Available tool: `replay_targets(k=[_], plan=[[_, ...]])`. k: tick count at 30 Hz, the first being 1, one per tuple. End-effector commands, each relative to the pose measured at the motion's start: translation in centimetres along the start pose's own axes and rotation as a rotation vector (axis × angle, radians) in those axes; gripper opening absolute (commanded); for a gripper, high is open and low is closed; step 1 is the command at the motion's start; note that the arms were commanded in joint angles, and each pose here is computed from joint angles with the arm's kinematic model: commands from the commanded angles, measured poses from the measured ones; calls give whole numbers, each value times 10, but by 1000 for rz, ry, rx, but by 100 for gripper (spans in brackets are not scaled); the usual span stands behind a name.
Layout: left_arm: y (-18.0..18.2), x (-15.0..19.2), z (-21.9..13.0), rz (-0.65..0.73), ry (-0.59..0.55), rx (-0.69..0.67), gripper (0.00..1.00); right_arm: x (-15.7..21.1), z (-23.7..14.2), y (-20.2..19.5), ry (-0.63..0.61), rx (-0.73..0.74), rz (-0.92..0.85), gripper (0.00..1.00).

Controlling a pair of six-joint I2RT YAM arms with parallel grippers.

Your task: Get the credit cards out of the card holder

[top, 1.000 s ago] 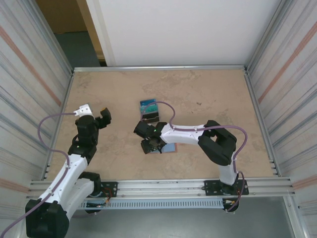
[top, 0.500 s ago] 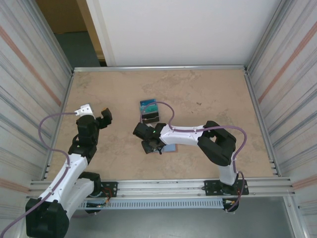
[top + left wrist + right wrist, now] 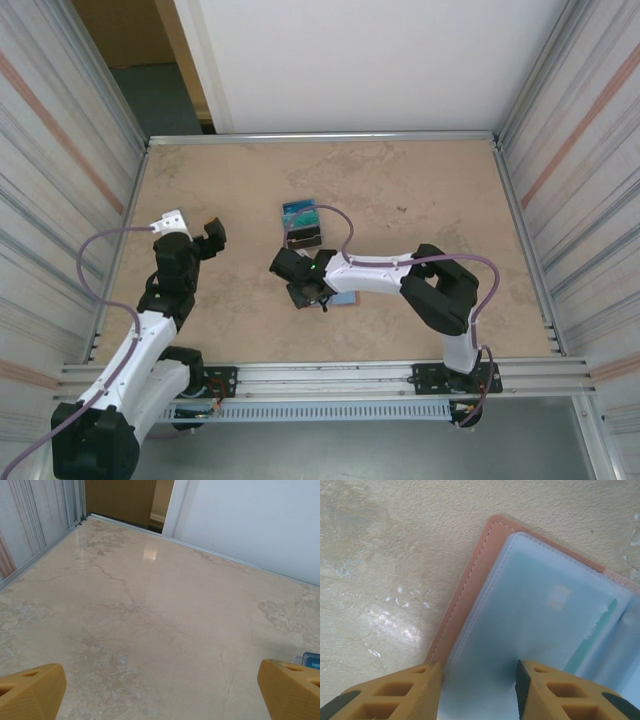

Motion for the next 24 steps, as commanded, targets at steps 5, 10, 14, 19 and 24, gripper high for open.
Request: replay_targets(k=[5,10,14,19,24], plan=[[-4,-11,-5,1,-35,27,99,1,-17,-6,-37,1,36,41],[-5,-15,-8,-3,-44,33,99,2,-24,-13,-59,21,56,37],[-5,-16,-9,-4,-42,33,99,2,-27,-19,-69,39,77,34],[-6,-17,-11,3,-35,44,99,4,-31,-31,-72,84,113,32],[-9,-17,-10,25,-12,61,99,8,-34,-46,-72,121,162,33]])
Point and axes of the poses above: each hand's point on the last joint's axis, 136 mm out from that joint toward the fingers, its own z axis out along the fingers, its own y axis along the line the jaws close on, x = y × z, the point moved 7 cm from there along -z, back along the fingers, and after that the axes turned 7 degrees about -z, right-handed, at the moved point
